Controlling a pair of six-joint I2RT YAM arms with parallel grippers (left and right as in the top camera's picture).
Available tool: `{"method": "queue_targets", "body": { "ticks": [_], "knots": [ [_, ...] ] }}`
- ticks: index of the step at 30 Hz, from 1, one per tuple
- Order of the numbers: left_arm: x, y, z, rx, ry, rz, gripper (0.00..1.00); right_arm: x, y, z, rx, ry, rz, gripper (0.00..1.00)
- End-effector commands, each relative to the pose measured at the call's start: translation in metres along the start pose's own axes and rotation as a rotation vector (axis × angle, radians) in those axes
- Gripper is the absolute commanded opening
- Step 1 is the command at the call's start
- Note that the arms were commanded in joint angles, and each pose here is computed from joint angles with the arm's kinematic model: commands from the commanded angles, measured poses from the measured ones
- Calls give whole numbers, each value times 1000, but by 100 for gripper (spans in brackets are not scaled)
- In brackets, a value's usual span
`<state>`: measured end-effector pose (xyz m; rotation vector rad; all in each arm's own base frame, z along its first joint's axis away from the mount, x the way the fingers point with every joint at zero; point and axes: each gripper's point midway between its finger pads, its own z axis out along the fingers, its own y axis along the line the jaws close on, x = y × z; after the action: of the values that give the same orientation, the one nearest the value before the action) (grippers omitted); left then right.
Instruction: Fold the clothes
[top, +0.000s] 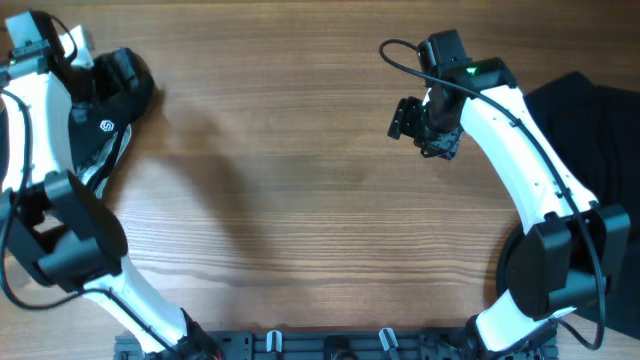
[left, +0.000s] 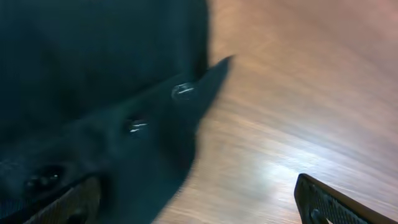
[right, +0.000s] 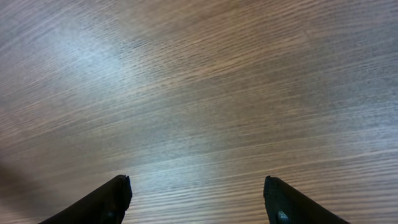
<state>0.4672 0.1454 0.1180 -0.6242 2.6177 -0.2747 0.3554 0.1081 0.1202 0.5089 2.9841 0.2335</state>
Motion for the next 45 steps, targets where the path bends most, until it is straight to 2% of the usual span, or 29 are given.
{"method": "queue_targets", "body": {
  "ticks": [1,7,11,12,16,20,22,25,29,32,36,38,41,42,45],
  "knots": [
    [9,67,1,-86,40,-125,100,1,0,-4,-10,0,-15,73],
    [26,173,-40,-175,26,-417,100,1,0,-4,-10,0,-15,73],
    [30,202,-52,-198,-2,-502,100,1,0,-5,-11,-1,-14,73],
    [29,202,-52,-191,-3,-505,100,1,0,-5,-10,-1,-14,73],
    [8,162,-66,19,-66,-445,100,1,0,-4,-10,-1,-15,73],
    [-15,126,-105,73,-179,-356,100,-1,1,-4,-14,-7,-15,74],
    [-15,113,-98,76,-162,-329,100,-1,1,-4,-15,-7,-15,73],
    [-12,114,-81,-56,-130,-293,100,0,1,-4,-12,-2,-15,74],
    [-4,118,-53,-156,-73,-274,100,1,0,-5,-11,-1,-14,74],
    [6,143,-35,-287,-33,-348,100,2,-1,-5,-7,4,-14,74],
    [12,155,-28,-348,-30,-380,100,2,-1,-4,-7,5,-13,74],
    [14,155,-22,-346,-24,-377,92,3,-1,-5,-7,6,-13,73],
    [20,157,-12,-341,5,-381,59,3,-1,-5,-4,10,-13,73],
    [20,157,-12,-341,5,-382,54,4,-1,-5,-4,10,-13,74],
    [22,167,-18,-350,6,-406,21,3,-1,-4,-4,10,-12,73]
  ]
}}
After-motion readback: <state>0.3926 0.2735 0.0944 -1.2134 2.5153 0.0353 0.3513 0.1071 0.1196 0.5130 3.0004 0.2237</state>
